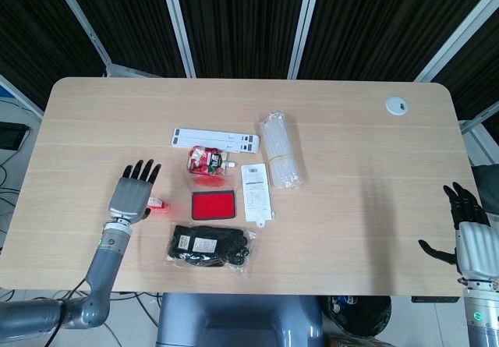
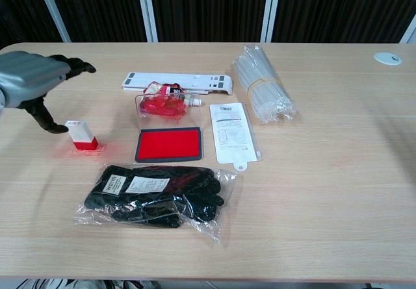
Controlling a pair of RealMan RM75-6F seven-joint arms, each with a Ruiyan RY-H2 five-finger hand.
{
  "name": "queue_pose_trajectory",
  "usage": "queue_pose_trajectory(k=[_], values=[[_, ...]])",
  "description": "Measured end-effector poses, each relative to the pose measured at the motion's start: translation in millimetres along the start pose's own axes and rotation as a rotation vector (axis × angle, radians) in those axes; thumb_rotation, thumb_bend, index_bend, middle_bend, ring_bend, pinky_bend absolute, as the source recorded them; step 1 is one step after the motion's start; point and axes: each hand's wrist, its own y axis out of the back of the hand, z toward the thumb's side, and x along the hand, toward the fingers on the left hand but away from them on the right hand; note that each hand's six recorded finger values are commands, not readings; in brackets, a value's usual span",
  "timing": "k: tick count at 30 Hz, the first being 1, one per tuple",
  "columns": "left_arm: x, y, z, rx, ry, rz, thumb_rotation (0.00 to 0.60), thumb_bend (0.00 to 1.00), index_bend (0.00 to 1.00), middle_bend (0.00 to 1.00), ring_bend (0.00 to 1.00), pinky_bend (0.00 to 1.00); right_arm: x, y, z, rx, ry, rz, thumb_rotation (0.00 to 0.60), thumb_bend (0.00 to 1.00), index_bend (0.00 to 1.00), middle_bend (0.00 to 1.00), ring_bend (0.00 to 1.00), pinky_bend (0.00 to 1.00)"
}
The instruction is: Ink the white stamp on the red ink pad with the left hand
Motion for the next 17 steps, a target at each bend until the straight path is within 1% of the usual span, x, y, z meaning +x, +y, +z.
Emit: queue_pose_trajectory(k=[4,7,9,13,17], values=[[-24,9,-26,-0.079,-0.002,0.077,0.600,0.13,0.00,0.00,0.00,0.06,0,0,1,0.010,0.003,0.000,0.600,0.08,0.00,0.00,0.00,0.17],[-45,10,-49,-0.124,0.017,0.108,0.600,0.12,0.00,0.00,0.00,0.04,1,0,2,0.019,0.008,-0.001,0.600,0.07,0.00,0.00,0.00,0.17],[-59,8,-64,-0.146,0.032,0.118,0.600,0.10,0.00,0.00,0.00,0.02,1,0,3,0.027,0.012,-0.003,0.600,0.06,0.00,0.00,0.00,0.17],[-92,5,-102,-0.173,0.097,0.130,0.600,0.10,0.00,0.00,0.00,0.00,2,0,4,0.045,0.020,-0.006,0.600,0.05,0.00,0.00,0.00,0.17],[-114,7,-117,-0.183,0.103,0.164,0.600,0.10,0.00,0.00,0.00,0.00,3,-2,5,0.051,0.022,-0.005,0.600,0.05,0.00,0.00,0.00,0.17]])
